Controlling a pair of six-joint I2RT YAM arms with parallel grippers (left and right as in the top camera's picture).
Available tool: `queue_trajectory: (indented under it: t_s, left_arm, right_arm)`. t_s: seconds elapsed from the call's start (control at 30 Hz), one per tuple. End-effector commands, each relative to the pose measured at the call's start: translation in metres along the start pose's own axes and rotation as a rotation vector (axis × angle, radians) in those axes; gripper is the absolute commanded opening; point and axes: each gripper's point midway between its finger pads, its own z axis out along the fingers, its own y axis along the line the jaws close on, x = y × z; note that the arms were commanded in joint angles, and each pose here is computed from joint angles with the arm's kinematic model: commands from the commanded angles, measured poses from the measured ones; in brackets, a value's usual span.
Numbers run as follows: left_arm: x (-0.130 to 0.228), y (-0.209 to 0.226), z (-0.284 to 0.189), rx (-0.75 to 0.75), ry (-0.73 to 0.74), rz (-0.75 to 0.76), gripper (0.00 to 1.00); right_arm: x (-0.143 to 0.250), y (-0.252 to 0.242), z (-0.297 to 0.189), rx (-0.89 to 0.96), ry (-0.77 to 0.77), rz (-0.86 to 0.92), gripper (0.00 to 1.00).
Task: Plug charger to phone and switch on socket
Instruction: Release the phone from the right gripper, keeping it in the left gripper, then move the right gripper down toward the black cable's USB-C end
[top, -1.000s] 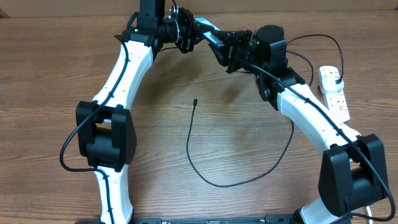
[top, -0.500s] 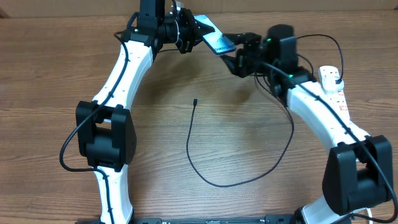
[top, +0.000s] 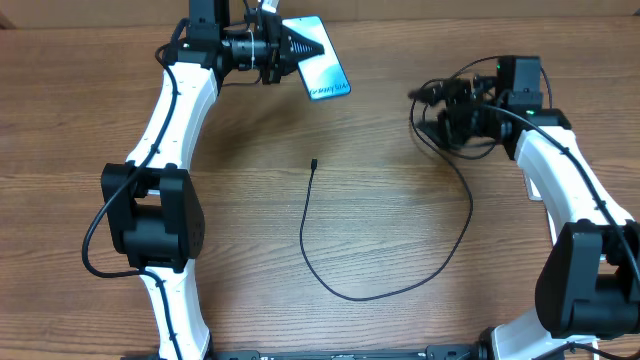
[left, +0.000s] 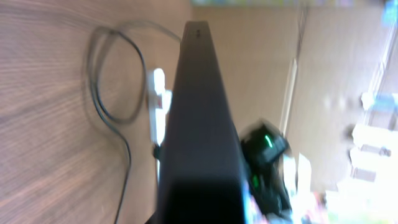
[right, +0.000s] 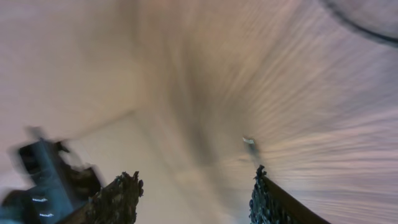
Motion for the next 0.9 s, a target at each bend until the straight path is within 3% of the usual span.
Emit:
queue_trajectory:
  t_s: [0.0,0.1,0.27,0.63,0.87]
  left_arm:
    - [0.029,-0.026,-0.008,0.147,0.146,0.185,0.04]
    - [0.034,-0.014,-0.013,0.121,0.140,0.175,0.04]
    - [0.046,0.028,-0.026,-0.043,0.114,0.122,0.04]
    - [0.086,0.044,-0.073,-0.058,0.166,0.082,0.04]
    - [0.098,0.039,-0.083,-0.037,0.180,0.039,0.04]
  right_arm:
    - [0.016,0.006,-0.012,-0.014,0.045,-0.309,0.59]
    - [0.029,-0.006,-0.009,0.028,0.091,-0.354,0.60]
    - [0.045,-0.026,-0.005,0.121,0.140,-0.419,0.62]
    - [0.067,-0.054,0.003,0.288,0.189,-0.506,0.64]
    - [0.092,-0.047,0.019,0.285,0.234,-0.589,0.63]
